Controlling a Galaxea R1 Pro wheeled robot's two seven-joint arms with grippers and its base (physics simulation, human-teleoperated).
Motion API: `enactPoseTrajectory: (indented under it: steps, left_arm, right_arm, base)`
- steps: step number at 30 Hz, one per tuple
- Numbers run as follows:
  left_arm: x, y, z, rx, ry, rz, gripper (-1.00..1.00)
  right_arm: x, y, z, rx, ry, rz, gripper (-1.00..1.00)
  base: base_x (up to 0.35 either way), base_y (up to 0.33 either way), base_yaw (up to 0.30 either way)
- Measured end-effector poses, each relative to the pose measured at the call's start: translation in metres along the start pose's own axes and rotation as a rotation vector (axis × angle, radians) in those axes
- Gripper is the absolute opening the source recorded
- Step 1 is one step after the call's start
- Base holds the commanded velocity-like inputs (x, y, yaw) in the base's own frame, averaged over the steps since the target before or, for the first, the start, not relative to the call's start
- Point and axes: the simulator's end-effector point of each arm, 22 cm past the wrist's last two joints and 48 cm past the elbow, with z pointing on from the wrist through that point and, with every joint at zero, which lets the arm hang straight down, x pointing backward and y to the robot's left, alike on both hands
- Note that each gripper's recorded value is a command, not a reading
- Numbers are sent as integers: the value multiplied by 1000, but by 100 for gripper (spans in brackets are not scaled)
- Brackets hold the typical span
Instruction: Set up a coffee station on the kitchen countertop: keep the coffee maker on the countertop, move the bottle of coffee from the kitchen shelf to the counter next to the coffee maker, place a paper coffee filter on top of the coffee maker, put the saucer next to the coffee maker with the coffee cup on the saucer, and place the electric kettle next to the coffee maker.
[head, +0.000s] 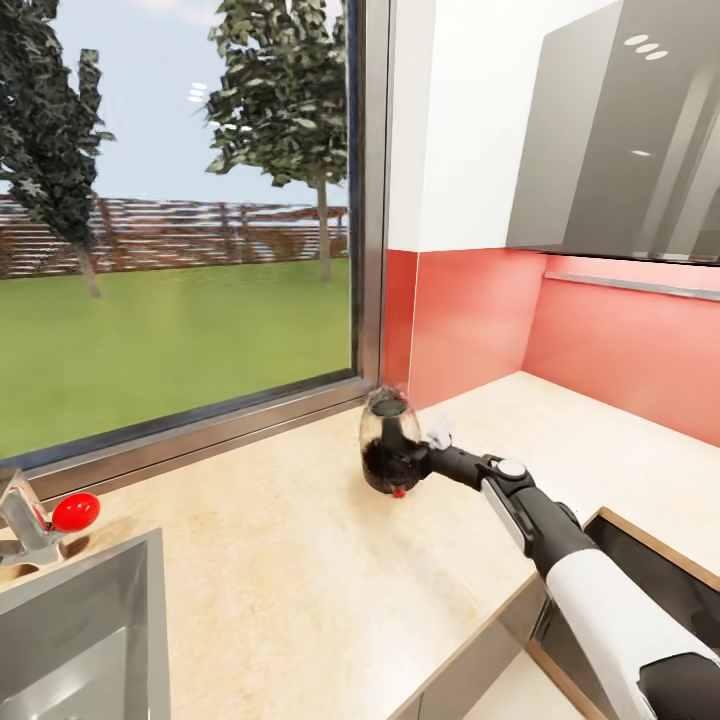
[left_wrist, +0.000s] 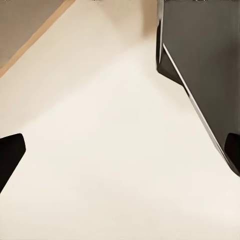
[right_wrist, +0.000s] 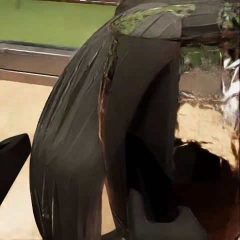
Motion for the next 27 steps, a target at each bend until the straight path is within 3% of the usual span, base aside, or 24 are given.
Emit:
enactPoseTrajectory:
  steps: [1,4,15,27]
  left_arm:
    - [0,0,0,0,-2,0,100]
    - [-1,0,0,0,-3,0,100]
    - [1,-1,0,0,6,2,100]
    - [1,-1,-1,-11,9,-3,100]
  right_arm:
    - [1,9,-5,-62,3,-8,-100]
    - [-1,17,-7,-102,0,-11,-100]
    - [-3,21,-8,-122,-4,-14,-100]
    - [-2,32,-9,-176,0,-12,-100]
  base:
    - [0,0,0]
    - [0,0,0]
    - [-1,-4,15]
    - [-147,-198,252]
